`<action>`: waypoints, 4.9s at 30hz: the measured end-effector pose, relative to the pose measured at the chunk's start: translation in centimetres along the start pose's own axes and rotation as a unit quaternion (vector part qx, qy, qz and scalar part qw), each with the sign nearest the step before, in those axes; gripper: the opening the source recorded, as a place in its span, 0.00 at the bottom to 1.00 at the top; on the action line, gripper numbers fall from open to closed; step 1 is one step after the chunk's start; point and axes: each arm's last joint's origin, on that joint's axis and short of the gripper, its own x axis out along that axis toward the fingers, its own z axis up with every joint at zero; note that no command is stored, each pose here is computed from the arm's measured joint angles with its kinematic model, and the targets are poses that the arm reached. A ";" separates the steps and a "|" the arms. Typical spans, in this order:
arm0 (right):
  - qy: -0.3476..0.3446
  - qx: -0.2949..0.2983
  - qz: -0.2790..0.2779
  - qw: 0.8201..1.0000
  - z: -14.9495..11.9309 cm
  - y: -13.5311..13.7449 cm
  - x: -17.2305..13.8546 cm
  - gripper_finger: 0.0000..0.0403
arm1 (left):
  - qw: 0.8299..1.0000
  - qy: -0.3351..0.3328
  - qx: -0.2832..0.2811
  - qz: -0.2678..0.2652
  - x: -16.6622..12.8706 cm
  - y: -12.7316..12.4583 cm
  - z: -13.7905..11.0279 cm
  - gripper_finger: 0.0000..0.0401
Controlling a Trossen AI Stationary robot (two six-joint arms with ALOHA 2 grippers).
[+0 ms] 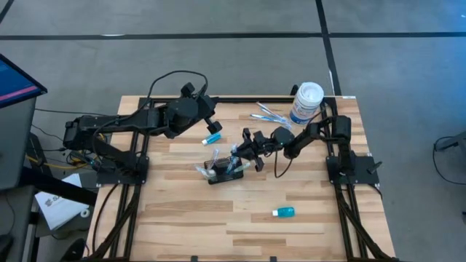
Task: Pick & Place toothbrushing station
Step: Put the blue toothbrush into the wire organizer, then adjust the blue toothbrush
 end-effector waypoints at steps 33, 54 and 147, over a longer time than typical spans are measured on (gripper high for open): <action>0.038 0.035 0.072 0.996 0.3 -1.4 -1.1 0.36 | 1.000 0.001 0.000 0.002 0.0 0.0 0.0 0.03; 0.044 0.018 0.088 0.995 4.9 -2.8 -2.7 0.28 | 1.000 0.001 0.000 0.001 0.0 0.0 0.0 0.03; 0.202 0.061 0.007 0.978 2.8 -6.5 -4.5 0.04 | 1.000 0.001 0.000 0.001 0.0 0.0 0.0 0.03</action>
